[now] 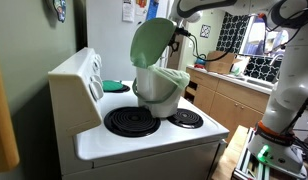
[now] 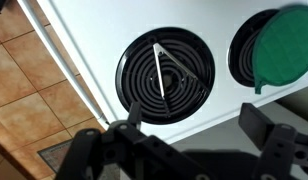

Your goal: Use the silver tongs to pick up the red can and put it in the bin, put the silver tongs back on the hob of the stove

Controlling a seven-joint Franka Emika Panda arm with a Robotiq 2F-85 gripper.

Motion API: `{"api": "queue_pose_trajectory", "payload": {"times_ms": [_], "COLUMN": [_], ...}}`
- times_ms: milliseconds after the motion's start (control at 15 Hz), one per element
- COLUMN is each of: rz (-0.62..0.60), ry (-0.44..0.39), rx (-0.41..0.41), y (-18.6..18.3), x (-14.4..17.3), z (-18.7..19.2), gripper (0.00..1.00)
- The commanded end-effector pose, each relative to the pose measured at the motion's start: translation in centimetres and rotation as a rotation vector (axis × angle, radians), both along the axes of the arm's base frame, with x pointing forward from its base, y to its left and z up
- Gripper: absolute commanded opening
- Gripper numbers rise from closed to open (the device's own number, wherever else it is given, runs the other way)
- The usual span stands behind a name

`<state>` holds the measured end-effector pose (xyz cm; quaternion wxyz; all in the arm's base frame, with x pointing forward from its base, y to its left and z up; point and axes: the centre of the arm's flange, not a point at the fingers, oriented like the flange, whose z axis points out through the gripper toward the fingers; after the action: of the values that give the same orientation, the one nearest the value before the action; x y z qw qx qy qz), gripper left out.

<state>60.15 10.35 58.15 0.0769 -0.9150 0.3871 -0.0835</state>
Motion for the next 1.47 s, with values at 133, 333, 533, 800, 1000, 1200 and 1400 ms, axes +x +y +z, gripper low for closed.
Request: {"api": "queue_pose_trajectory", "payload": {"times_ms": [133, 333, 533, 800, 1000, 1200, 1400], "rz": [0.194, 0.27, 0.341, 0.423, 0.445, 0.445, 0.45], "ry": [-0.005, -0.009, -0.03, -0.072, -0.091, -0.097, -0.107], "rx": [0.02, 0.011, 0.008, 0.036, 0.055, 0.081, 0.097], "y": [0.3, 0.3, 0.5, 1.0, 1.3, 1.5, 1.5], "x": [-5.5, -7.1, -8.5, -10.1, -11.1, -12.1, -12.8], "z": [-0.1, 0.0, 0.3, 1.2, 2.0, 2.6, 3.0], "gripper": [1.0, 1.0, 1.0, 1.0, 1.0, 1.0, 1.0]}}
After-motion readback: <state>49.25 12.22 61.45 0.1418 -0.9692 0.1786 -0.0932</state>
